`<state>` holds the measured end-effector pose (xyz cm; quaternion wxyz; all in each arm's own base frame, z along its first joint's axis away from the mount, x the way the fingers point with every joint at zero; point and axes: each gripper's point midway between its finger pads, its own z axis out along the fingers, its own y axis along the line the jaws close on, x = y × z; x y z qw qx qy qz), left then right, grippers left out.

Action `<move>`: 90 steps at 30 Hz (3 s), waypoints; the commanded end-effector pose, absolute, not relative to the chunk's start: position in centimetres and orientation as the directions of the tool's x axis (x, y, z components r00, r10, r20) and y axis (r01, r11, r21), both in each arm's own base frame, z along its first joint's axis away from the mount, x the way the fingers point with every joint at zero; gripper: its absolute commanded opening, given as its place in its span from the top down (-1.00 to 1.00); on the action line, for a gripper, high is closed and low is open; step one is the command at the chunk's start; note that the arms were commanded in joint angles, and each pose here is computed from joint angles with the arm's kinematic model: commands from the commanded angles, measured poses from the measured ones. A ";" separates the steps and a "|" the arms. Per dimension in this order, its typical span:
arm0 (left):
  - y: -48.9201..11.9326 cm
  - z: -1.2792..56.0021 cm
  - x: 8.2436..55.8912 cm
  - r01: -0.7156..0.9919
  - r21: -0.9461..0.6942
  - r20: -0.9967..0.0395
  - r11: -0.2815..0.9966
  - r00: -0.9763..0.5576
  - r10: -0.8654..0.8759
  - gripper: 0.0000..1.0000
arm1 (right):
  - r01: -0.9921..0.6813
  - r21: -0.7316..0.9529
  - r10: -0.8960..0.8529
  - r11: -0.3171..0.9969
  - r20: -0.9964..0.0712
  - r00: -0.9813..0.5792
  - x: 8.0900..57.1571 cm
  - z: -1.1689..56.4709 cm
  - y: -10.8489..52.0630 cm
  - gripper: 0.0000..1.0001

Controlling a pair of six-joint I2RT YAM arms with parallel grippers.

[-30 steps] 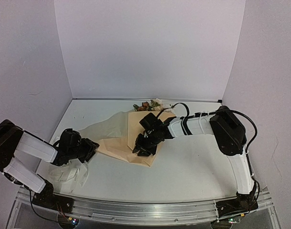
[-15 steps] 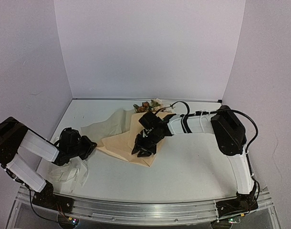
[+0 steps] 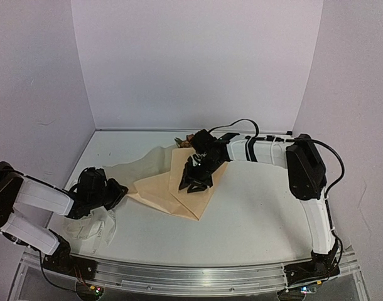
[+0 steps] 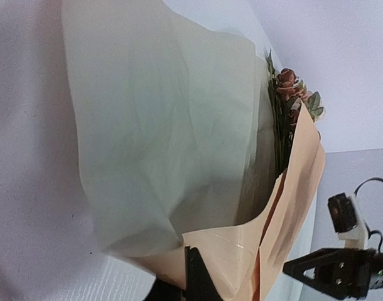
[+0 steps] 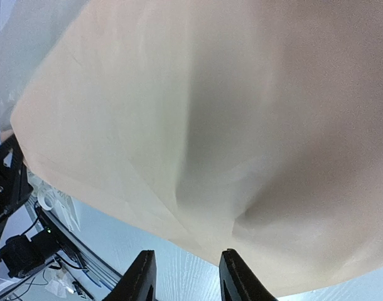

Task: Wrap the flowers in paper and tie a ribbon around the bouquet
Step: Pick up the two-thirds-folded wrapping paper from the center of the board, then press the fold line on the 2/3-folded wrapping paper.

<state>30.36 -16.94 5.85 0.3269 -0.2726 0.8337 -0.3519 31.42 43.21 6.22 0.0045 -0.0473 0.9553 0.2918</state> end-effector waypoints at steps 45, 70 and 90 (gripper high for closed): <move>-22.4 5.4 30.7 0.017 -0.737 -0.476 0.676 -0.723 -0.501 0.66 | -0.193 0.537 -0.215 0.821 -0.021 -0.976 31.5 2.5 46.0 0.37; -25.1 10.5 31.1 0.110 -0.686 -0.553 0.719 -0.721 -0.418 0.72 | -0.142 0.421 -0.165 0.896 0.016 -0.986 31.2 -2.2 44.8 0.72; -21.5 1.3 30.2 -0.232 -0.594 -0.397 0.770 -0.749 -0.531 0.80 | -0.343 0.527 -0.338 0.777 -0.110 -0.935 30.0 3.7 46.1 0.42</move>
